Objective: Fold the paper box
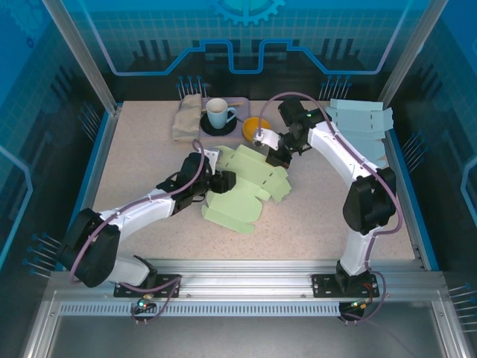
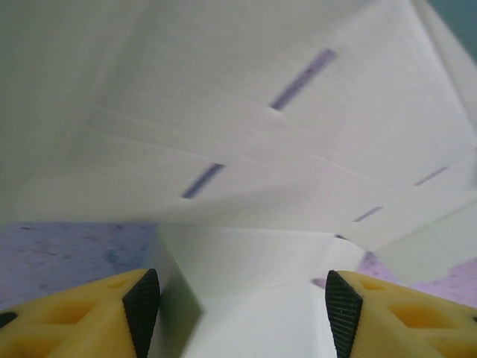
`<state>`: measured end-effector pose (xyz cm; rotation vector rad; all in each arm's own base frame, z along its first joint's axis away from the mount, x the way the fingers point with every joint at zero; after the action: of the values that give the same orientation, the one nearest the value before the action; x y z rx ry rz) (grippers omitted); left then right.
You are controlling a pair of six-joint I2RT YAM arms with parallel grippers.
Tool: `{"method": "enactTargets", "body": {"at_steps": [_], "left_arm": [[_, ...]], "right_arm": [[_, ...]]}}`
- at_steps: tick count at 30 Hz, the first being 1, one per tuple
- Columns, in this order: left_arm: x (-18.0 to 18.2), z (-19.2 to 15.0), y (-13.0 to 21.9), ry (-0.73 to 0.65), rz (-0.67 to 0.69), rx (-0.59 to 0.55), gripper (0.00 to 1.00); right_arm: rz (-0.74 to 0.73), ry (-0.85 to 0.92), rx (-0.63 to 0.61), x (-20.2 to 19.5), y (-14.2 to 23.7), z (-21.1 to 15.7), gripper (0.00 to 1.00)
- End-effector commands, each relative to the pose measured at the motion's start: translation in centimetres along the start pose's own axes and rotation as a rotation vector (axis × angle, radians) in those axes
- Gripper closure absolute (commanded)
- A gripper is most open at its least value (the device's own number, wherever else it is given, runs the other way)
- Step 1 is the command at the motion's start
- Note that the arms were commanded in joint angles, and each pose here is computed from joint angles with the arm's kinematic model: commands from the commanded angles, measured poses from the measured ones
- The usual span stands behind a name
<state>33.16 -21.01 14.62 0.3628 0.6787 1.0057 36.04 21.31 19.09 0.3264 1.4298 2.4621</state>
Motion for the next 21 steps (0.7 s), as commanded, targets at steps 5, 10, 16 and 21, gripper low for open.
{"method": "enactTargets", "body": {"at_steps": [5,10,16,21], "left_arm": [[-2.3,1.2,-0.7,0.149,-0.121,-0.010,0.36],[-1.1,0.2,-0.8,0.168,-0.061,0.009,0.36],[-2.7,3.1,4.5,0.129,-0.115,-0.049,0.35],[-2.6,4.5,10.3,0.063,-0.076,-0.153,0.35]], "right_arm": [[-0.032,-0.013,-0.040,0.0,0.6,-0.1,1.00],[-0.031,0.016,-0.050,0.4,-0.1,-0.7,1.00],[-0.130,0.069,-0.022,-0.3,-0.6,-2.2,1.00],[-0.348,0.186,0.004,-1.9,-0.3,-2.0,1.00]]}}
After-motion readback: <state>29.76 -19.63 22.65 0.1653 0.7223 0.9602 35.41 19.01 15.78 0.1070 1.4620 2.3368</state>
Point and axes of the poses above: each hand's point on the last joint's axis, 136 mm out from that joint toward the fingers, its own y axis back along the fingers, its own x axis along the line the jaws close on, z = x × y, the point moved 2 cm from there along y, back along the fingers, and after that the axes turned 4 degrees about -y, right-handed, at the moved point
